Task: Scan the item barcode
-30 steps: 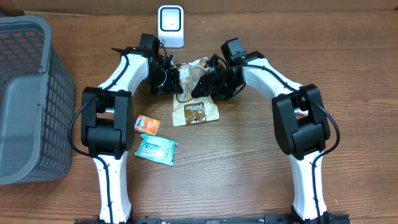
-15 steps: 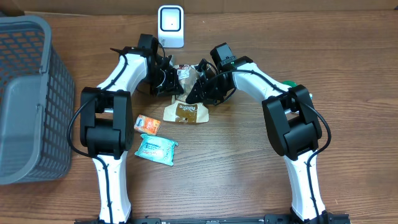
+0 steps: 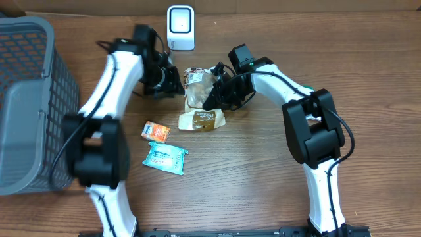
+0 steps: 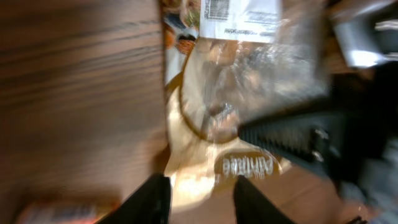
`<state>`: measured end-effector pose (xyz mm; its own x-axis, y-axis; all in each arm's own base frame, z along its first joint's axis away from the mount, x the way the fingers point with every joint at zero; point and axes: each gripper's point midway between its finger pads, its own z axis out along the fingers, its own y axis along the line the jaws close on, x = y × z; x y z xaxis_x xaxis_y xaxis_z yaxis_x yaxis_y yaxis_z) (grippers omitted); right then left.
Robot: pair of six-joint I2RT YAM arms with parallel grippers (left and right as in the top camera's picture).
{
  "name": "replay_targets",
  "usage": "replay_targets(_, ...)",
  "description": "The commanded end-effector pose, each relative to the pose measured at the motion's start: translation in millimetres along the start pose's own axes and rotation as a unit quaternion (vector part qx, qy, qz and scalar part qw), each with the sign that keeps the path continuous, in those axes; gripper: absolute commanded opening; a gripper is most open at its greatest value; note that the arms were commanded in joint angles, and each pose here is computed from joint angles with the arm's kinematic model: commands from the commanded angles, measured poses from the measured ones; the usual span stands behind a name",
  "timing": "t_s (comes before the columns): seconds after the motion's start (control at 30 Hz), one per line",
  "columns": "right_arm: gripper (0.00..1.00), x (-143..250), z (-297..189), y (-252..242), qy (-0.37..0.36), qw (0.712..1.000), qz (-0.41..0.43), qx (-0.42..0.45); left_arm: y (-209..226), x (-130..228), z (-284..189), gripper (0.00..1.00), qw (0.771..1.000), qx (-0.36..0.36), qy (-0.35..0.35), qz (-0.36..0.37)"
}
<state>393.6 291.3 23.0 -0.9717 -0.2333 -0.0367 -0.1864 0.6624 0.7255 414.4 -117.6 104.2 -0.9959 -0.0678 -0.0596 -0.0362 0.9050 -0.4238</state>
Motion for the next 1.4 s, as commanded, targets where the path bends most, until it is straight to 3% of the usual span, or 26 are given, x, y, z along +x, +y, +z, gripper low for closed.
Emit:
replay_targets(0.0, 0.06, -10.1, -50.3, 34.5, -0.044, 0.996, -0.073, 0.001, -1.0, -5.3, -76.2, 0.43, 0.995, -0.043, -0.088, 0.023)
replay_targets(0.2, 0.06, 14.4, -103.3, 78.6, -0.054, 0.982, -0.183, 0.007, 31.0, 9.9, -136.5, 0.61, 0.984, -0.109, -0.138, -0.009)
replay_targets(0.33, 0.04, 32.3, -139.9, 114.0, -0.077, 0.954, -0.288, 0.012, 58.7, 12.3, -153.4, 0.73, 0.977, -0.146, -0.151, -0.038)
replay_targets(0.43, 0.04, 43.1, -162.9, 136.4, -0.098, 0.932, -0.348, 0.018, 77.3, 11.9, -158.0, 0.76, 0.973, -0.164, -0.153, -0.058)
replay_targets(0.6, 0.04, 53.6, -187.4, 160.2, -0.127, 0.901, -0.414, 0.026, 100.8, 10.0, -165.8, 0.83, 0.965, -0.189, -0.160, -0.081)
replay_targets(0.7, 0.04, 54.6, -189.9, 162.1, -0.129, 0.898, -0.419, 0.028, 107.8, 8.9, -169.1, 0.89, 0.961, -0.203, -0.165, -0.086)
replay_targets(0.73, 0.04, 54.7, -189.8, 161.9, -0.129, 0.898, -0.420, 0.029, 108.7, 8.2, -169.8, 0.99, 0.960, -0.206, -0.167, -0.086)
replay_targets(0.87, 0.04, 56.6, -189.1, 161.6, -0.125, 0.895, -0.426, 0.028, 109.0, 6.7, -170.4, 1.00, 0.960, -0.208, -0.170, -0.085)
replay_targets(1.17, 0.04, 60.5, -187.4, 169.3, -0.123, 0.860, -0.495, 0.016, 108.2, 5.8, -170.4, 0.99, 0.959, -0.206, -0.173, -0.087)
replay_targets(1.37, 0.04, 62.3, -187.3, 169.7, -0.121, 0.861, -0.494, 0.013, 108.1, 5.7, -170.4, 0.99, 0.959, -0.206, -0.173, -0.087)
